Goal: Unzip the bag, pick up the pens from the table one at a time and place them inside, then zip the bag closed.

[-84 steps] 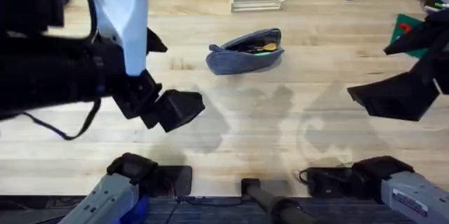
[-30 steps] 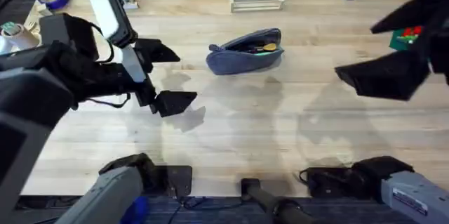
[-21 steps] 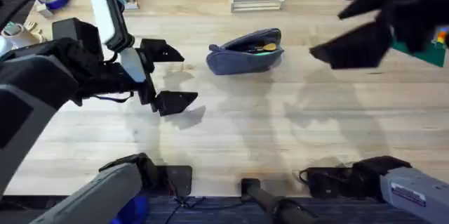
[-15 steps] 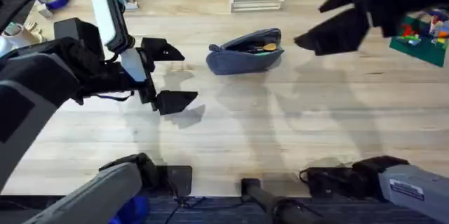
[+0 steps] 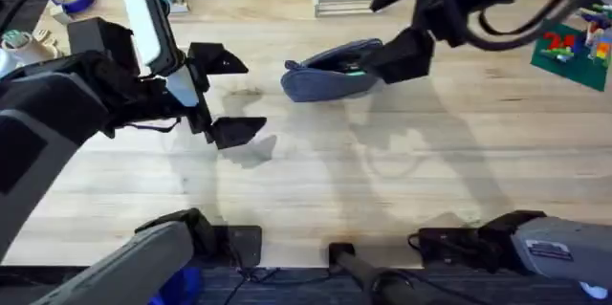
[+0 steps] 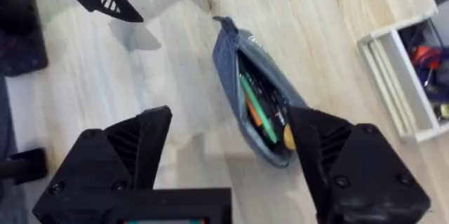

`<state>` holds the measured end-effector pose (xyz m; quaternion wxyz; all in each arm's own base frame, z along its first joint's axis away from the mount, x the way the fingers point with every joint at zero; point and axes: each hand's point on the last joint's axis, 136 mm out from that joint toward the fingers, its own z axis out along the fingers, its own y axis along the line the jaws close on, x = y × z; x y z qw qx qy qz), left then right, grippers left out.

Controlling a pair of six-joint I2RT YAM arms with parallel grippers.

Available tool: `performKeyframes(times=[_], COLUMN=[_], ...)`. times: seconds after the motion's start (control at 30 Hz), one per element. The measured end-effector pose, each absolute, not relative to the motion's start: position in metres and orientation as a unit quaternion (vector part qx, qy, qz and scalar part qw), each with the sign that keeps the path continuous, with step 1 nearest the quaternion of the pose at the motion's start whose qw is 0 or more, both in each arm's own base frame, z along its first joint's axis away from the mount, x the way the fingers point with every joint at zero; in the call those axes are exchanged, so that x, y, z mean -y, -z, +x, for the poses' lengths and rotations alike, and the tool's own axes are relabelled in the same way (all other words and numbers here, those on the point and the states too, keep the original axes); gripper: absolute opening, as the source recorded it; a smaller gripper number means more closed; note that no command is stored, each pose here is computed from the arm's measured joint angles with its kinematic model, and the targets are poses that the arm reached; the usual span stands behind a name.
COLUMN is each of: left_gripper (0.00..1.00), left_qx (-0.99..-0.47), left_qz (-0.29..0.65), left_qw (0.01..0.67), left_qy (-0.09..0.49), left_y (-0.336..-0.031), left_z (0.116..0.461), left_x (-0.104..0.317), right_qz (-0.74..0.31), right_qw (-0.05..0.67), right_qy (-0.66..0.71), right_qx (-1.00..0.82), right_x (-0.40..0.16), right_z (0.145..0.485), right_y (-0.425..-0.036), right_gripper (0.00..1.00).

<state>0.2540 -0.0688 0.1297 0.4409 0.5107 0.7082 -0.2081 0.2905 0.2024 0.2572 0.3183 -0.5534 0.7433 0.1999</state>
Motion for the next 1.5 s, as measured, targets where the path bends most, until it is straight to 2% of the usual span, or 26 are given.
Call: performKeyframes(times=[0.5, 1.2, 1.5], left_gripper=[0.993, 0.993, 0.993], left_qx=[-0.715, -0.719, -0.721], left_qz=[0.504, 0.502, 0.502], left_qw=[0.442, 0.438, 0.436], left_qy=[0.199, 0.197, 0.194], left_y=[-0.13, -0.128, -0.127], left_z=[0.26, 0.26, 0.26], left_x=[0.065, 0.064, 0.063], right_qz=[-0.613, -0.688, -0.691], right_qw=[0.328, 0.323, 0.318], right_qy=[-0.192, -0.271, -0.275], right_qx=[-0.692, -0.591, -0.587], right_x=[-0.231, -0.259, -0.26], right_z=[0.307, 0.3, 0.316], right_y=[-0.238, -0.21, -0.188], right_gripper=[0.992, 0.995, 0.997])
